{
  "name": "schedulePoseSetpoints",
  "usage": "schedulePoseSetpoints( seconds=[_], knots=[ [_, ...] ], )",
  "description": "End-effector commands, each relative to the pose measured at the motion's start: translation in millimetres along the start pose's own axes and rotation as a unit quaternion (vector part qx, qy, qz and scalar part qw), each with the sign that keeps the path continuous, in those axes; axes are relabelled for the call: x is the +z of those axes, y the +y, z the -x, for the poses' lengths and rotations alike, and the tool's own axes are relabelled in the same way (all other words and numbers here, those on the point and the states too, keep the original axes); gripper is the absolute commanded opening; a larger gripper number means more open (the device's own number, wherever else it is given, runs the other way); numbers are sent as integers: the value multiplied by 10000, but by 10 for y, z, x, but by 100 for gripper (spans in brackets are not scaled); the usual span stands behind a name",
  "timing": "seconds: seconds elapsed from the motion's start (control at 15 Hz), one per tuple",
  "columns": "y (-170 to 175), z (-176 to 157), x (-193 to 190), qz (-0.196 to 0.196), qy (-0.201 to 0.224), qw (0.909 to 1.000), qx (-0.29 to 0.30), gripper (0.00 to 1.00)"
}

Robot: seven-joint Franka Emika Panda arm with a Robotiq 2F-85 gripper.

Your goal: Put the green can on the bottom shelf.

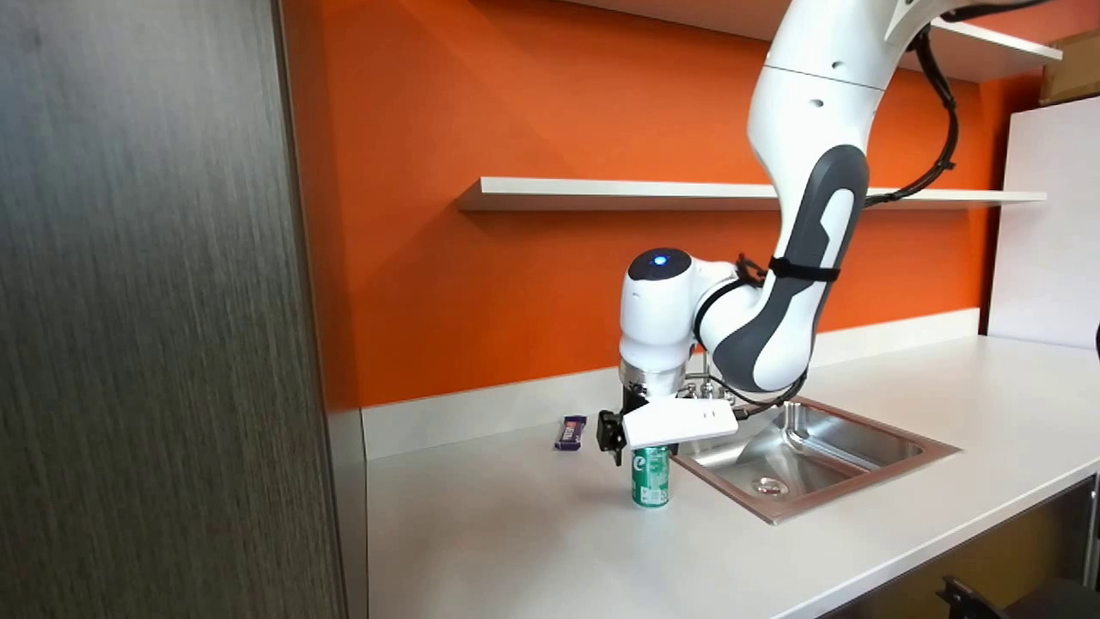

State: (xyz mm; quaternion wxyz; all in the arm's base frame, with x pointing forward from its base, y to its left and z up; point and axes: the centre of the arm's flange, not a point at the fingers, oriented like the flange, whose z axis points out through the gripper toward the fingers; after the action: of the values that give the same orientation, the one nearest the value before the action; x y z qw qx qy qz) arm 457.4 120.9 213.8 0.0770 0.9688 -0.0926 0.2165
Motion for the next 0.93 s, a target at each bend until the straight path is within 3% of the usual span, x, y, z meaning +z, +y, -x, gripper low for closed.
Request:
schedulePoseSetpoints(
  seconds=[0.0,0.2,0.27,0.53,0.87],
  knots=[
    [-23,3,69,-7,90,9999,59,65],
    [-11,-2,76,-7,85,9999,83,42],
    [-11,-8,76,-11,82,9999,90,38],
    [-3,-50,15,-25,26,10000,86,38],
    [2,-124,-330,-46,-44,10000,61,38]
  ],
)
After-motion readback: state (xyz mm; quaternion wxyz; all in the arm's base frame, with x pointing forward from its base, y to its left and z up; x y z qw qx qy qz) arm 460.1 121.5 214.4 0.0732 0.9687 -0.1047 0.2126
